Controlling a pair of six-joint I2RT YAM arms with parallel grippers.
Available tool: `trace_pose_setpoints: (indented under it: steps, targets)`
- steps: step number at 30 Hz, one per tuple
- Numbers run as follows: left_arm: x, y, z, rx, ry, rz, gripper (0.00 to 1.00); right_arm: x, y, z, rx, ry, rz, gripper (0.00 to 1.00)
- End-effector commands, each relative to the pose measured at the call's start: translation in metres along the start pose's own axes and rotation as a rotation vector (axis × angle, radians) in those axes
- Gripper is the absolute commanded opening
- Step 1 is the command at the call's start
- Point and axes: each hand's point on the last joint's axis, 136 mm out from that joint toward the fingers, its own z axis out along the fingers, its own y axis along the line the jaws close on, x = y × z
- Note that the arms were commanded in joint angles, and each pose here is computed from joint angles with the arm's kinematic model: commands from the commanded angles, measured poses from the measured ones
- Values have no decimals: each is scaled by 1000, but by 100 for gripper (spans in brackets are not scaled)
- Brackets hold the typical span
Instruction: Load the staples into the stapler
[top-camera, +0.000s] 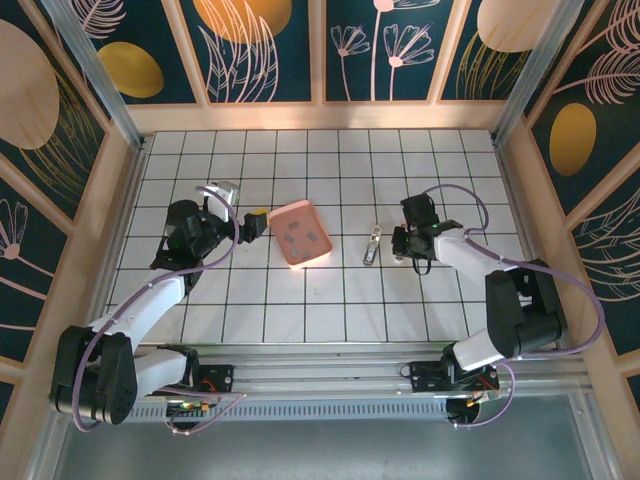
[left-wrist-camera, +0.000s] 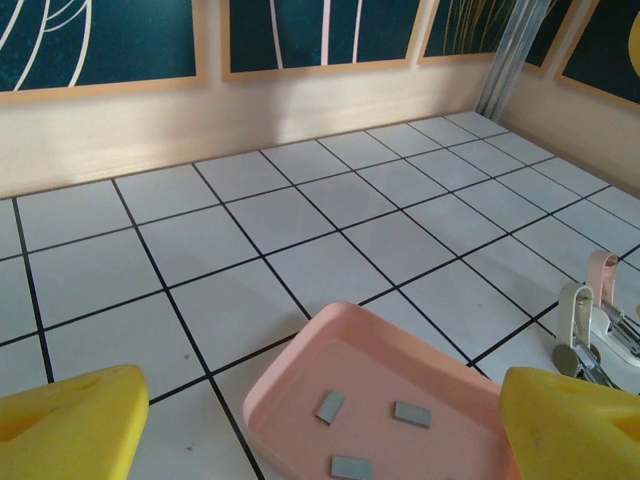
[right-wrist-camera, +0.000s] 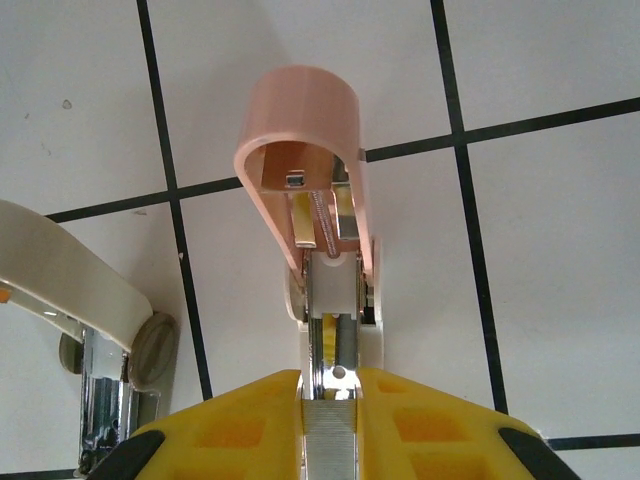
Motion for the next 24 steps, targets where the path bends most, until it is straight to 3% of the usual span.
trace_pose_setpoints:
  steps: [1,24]
  targets:
    - [-11,-3,0,5,-30,39,90,-5,3,4,5,-13,-23,20]
    - [-12,-3,-2,2,-33,46,90,-7,1,13,27,-22,-42,20]
